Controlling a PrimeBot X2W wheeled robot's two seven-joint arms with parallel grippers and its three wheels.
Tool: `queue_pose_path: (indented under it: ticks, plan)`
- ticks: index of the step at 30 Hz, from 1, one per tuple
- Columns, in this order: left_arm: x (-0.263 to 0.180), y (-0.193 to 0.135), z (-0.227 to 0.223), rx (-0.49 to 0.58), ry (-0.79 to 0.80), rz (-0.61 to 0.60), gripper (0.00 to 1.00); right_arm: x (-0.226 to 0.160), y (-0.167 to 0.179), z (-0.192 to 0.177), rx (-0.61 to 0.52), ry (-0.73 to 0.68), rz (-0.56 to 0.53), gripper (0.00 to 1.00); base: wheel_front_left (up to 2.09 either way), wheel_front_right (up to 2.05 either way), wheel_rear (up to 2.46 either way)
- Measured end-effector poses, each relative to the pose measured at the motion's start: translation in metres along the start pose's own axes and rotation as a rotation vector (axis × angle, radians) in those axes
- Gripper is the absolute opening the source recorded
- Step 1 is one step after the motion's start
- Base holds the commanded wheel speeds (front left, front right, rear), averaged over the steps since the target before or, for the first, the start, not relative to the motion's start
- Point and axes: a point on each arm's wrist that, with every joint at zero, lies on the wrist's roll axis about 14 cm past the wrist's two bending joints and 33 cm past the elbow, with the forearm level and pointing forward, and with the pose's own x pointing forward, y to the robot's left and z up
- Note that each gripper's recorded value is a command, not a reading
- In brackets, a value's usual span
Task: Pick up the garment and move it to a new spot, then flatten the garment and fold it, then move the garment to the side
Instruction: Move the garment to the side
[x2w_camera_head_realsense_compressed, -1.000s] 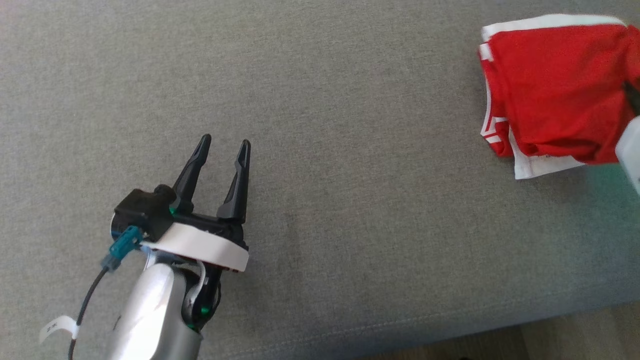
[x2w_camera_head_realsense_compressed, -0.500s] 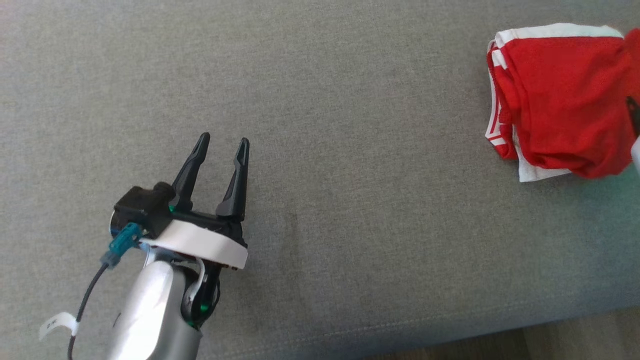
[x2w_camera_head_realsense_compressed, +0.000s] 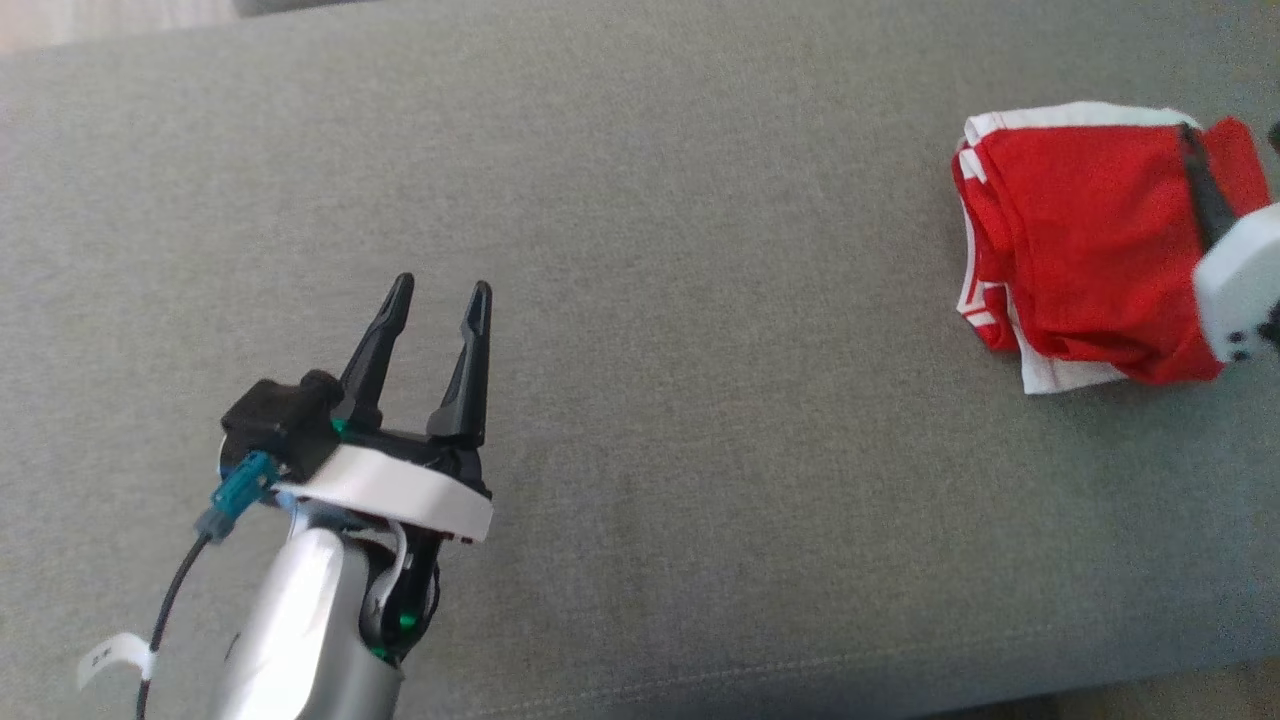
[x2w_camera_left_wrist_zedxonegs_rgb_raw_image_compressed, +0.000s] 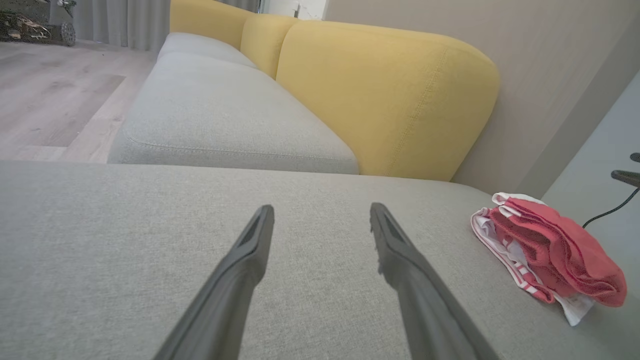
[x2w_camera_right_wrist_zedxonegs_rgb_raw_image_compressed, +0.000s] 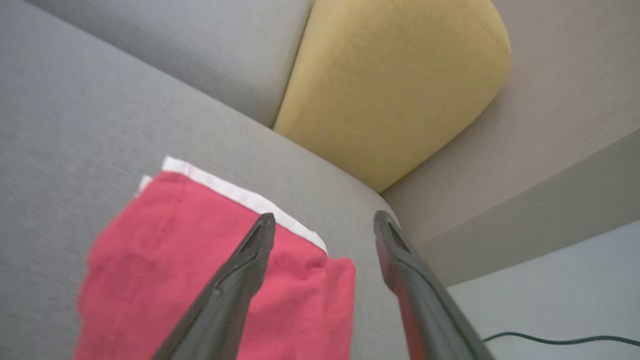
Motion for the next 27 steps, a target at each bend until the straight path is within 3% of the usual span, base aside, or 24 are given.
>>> queue_pose_path:
  ticks: [5, 10, 19, 27]
  plan:
    - [-0.015, 0.011, 0.017, 0.019, -0.039, 0.056, 1.00, -0.009, 0.025, 0.058, 0.135, -0.233, 0.027, 1.00, 0.00, 0.00, 0.00]
    - [-0.029, 0.016, 0.030, 0.026, -0.069, 0.092, 1.00, -0.024, 0.056, 0.082, 0.234, -0.361, 0.077, 1.00, 0.00, 0.00, 0.00]
    - [-0.076, 0.031, 0.041, 0.049, -0.092, 0.202, 1.00, -0.063, 0.124, 0.088, 0.392, -0.501, 0.170, 1.00, 0.00, 0.00, 0.00]
    - [-0.116, 0.041, 0.046, 0.055, -0.118, 0.280, 1.00, -0.089, 0.160, 0.053, 0.443, -0.478, 0.212, 1.00, 0.00, 0.00, 0.00]
